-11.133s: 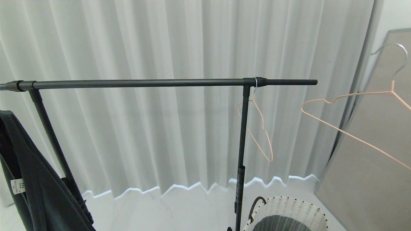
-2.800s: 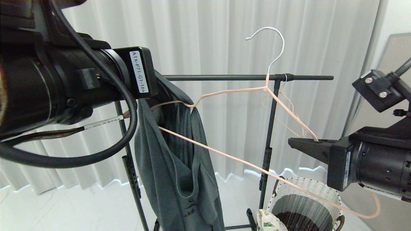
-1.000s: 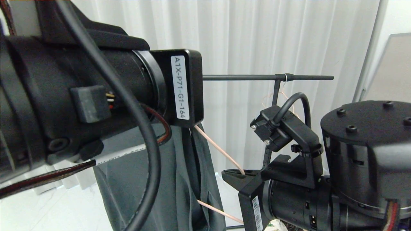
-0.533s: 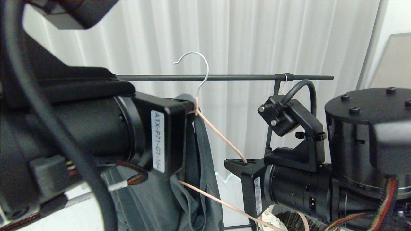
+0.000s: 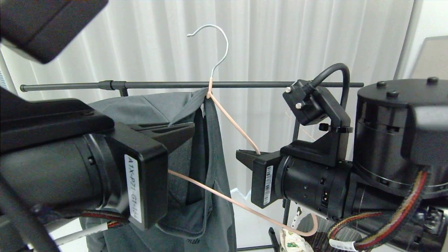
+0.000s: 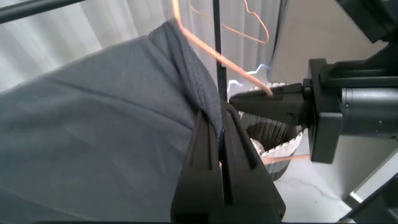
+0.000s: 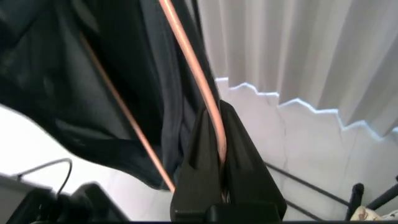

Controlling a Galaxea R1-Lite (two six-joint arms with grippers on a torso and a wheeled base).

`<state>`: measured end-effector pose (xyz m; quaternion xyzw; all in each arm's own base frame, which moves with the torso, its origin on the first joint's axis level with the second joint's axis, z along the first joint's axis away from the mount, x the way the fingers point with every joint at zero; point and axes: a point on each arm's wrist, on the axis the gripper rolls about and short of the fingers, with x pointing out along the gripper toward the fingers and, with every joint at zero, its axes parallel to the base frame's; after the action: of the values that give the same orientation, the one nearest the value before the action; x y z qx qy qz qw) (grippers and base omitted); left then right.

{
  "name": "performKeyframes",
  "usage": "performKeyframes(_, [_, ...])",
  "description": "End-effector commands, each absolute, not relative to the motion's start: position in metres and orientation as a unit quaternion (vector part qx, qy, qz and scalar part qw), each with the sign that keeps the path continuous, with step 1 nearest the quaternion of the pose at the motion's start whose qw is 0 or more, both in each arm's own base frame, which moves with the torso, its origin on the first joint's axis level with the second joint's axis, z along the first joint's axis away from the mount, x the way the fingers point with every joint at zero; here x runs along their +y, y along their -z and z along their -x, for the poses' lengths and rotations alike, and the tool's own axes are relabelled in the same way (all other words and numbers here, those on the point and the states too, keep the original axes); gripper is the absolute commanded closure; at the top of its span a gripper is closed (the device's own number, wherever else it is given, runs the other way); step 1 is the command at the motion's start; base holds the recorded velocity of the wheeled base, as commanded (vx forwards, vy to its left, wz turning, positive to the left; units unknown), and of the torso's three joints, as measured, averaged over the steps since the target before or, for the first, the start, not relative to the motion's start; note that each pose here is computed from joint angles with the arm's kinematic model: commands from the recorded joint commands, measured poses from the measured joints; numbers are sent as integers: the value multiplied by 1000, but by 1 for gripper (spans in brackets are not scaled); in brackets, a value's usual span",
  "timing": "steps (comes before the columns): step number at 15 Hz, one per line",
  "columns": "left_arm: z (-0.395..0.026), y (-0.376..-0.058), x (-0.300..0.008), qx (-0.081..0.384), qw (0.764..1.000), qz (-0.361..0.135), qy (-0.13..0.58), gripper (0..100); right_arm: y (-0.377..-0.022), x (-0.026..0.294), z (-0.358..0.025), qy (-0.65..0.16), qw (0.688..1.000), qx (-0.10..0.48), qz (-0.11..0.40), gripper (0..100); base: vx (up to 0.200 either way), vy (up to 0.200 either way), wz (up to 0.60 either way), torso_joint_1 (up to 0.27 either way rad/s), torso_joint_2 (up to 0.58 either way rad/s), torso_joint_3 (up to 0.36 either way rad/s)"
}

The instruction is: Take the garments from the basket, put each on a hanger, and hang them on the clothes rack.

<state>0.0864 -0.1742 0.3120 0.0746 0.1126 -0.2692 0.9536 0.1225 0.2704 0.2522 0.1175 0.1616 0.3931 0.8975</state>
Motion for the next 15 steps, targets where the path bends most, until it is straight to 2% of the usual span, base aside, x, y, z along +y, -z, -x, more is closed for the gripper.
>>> performKeyframes(1, [-86,-313,-171,107,955,-69,268,100,-253,271,-123,-386,901,152,-124,100,0,0,0,0,0,0])
performKeyframes(5, [-92,-316,-167,99,962,-55,249,100,-257,269,-124,-385,904,129,-132,100,0,0,0,0,0,0])
performKeyframes(15, [-93,-314,-169,97,961,-73,249,100,-271,256,-131,-376,914,74,-130,100,0,0,0,0,0,0])
